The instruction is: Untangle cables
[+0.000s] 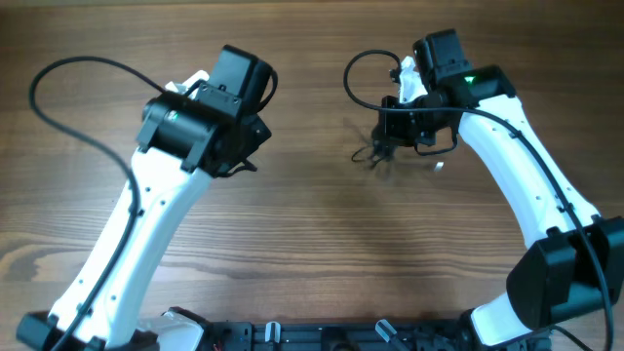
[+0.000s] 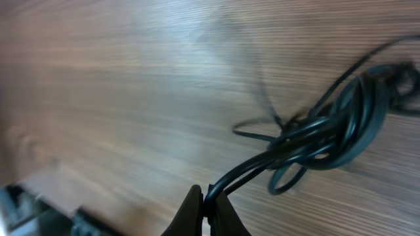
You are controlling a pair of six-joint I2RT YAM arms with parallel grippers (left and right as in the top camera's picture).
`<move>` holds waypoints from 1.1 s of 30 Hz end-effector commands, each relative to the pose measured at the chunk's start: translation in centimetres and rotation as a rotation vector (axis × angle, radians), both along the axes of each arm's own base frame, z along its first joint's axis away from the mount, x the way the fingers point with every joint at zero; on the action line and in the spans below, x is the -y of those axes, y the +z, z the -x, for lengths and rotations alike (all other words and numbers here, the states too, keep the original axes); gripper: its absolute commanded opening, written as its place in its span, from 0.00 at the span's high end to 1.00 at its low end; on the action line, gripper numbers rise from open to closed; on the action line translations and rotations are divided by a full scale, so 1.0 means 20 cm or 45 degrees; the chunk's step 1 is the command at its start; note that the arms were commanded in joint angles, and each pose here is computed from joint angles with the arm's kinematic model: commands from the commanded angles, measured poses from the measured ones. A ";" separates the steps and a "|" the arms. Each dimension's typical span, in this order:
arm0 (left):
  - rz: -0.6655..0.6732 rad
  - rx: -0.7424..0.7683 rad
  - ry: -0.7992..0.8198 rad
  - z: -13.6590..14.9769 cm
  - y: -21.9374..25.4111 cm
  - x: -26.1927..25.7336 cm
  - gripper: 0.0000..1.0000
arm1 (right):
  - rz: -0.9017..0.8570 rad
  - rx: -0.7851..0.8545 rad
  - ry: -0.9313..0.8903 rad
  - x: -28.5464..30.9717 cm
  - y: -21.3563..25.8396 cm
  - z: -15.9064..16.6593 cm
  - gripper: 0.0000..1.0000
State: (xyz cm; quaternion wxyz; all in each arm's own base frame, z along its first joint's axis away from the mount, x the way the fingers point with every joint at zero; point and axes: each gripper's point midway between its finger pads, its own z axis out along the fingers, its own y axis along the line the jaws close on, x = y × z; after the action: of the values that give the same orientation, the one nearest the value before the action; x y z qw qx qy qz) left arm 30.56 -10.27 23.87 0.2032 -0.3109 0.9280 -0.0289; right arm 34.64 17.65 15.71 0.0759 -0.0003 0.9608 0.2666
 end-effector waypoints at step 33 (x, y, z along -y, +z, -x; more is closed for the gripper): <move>0.166 -0.082 -0.081 -0.06 -0.09 0.18 0.02 | -0.863 0.581 0.517 -0.32 1.04 0.31 0.96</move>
State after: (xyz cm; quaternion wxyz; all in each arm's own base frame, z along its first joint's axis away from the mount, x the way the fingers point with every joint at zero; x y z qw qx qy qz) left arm 31.87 -12.36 22.00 0.1737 -0.3007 0.9363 -0.0520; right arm 33.90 20.15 29.88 0.2446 -0.0506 0.8768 0.4109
